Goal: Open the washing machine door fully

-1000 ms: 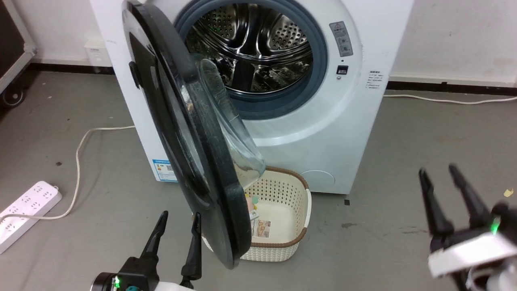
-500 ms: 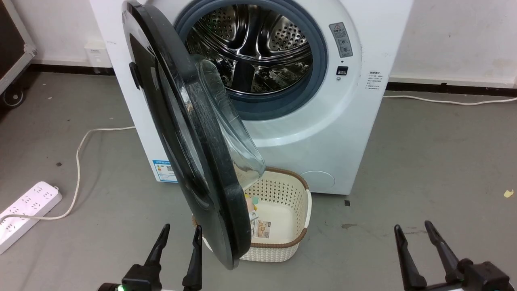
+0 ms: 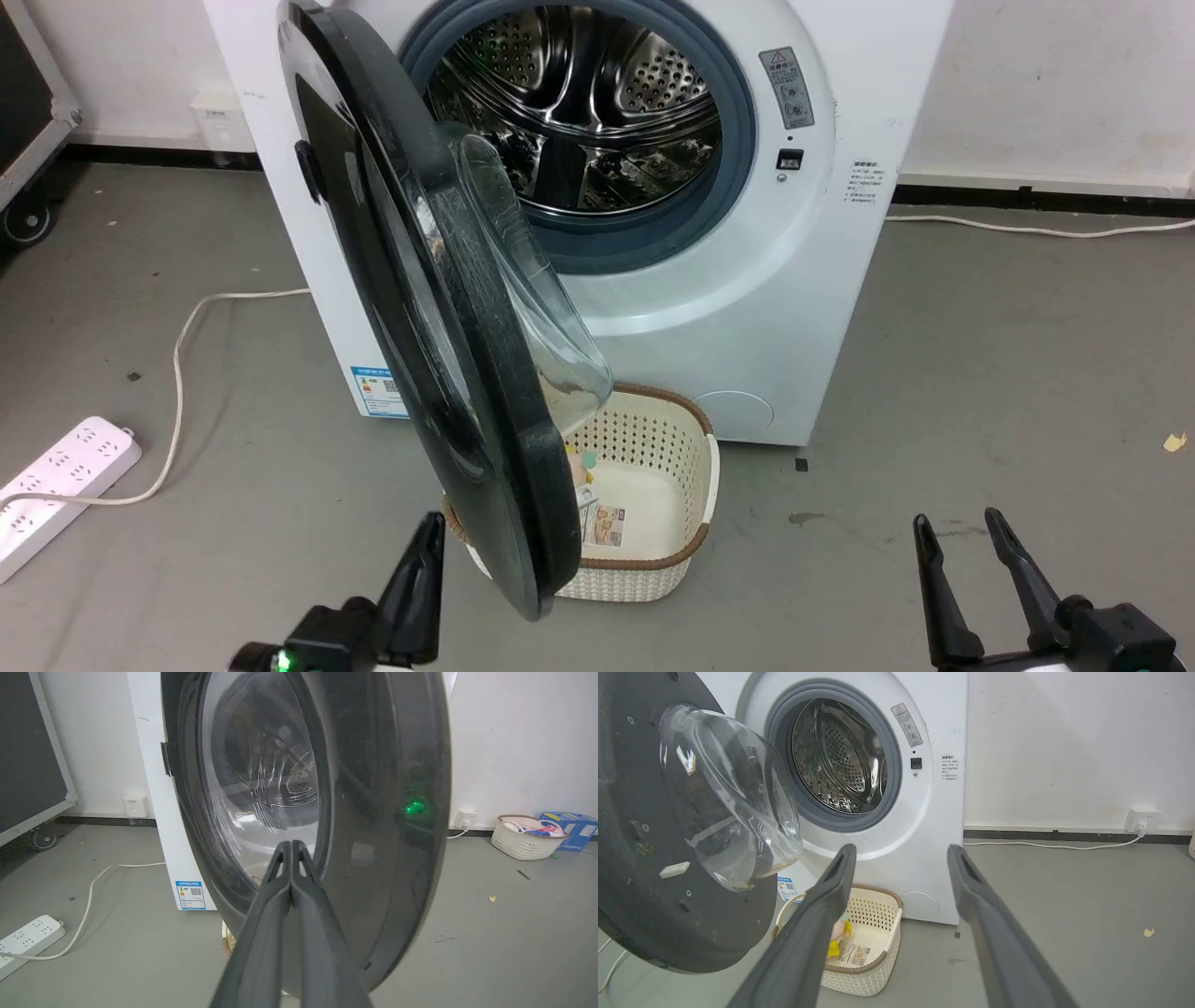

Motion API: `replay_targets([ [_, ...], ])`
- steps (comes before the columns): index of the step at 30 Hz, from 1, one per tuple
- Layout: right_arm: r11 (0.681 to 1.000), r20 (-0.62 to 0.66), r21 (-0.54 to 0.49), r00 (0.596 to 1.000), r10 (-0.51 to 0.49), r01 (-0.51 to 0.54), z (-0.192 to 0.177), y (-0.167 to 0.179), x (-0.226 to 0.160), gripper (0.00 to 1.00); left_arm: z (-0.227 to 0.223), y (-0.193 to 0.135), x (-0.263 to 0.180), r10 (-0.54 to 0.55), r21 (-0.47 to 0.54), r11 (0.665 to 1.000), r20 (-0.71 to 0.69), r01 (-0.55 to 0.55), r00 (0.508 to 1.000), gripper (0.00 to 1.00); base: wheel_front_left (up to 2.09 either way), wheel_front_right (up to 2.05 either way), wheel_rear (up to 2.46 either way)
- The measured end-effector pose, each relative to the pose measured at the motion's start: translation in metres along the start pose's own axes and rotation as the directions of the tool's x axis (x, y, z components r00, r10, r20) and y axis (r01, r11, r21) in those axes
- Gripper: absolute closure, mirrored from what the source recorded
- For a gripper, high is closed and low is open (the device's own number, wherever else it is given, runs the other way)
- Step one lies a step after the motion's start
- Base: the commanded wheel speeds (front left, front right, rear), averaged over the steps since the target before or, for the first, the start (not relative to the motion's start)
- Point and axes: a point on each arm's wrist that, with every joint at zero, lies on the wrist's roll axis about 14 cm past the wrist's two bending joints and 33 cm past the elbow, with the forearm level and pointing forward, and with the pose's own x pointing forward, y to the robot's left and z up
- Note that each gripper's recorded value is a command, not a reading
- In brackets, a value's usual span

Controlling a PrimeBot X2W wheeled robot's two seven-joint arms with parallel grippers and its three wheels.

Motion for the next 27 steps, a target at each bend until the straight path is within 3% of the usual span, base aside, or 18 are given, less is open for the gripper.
replay_targets([
  [7,1.0,0.0,0.01,1.0,0.001,-0.001,-0.001,0.001,0.002,0.0,0.055,0.014,0.013,0.065,-0.034,0.998,0.174,-0.06,0.983,1.0,0.0,0.0,0.0],
  [12,1.0,-0.004,0.012,1.0,0.003,-0.003,-0.002,0.002,0.002,0.0,0.125,0.021,0.022,0.095,-0.028,0.995,0.381,-0.091,0.92,1.0,0.0,0.0,0.0],
  [17,1.0,-0.003,0.012,1.0,-0.003,0.003,-0.001,0.001,0.0,0.0,0.18,0.004,0.021,0.053,-0.032,0.999,0.538,-0.043,0.841,1.0,0.0,0.0,0.0],
  [23,1.0,-0.009,0.013,1.0,-0.009,0.009,-0.003,0.0,-0.004,0.0,0.15,-0.064,0.03,-0.134,-0.034,0.986,0.445,0.166,0.886,1.0,0.0,0.0,0.0],
  [27,1.0,-0.018,0.015,1.0,-0.013,0.013,-0.006,-0.001,-0.005,0.0,0.097,-0.099,0.031,-0.24,-0.056,0.963,0.263,0.263,0.934,1.0,0.0,0.0,0.0],
])
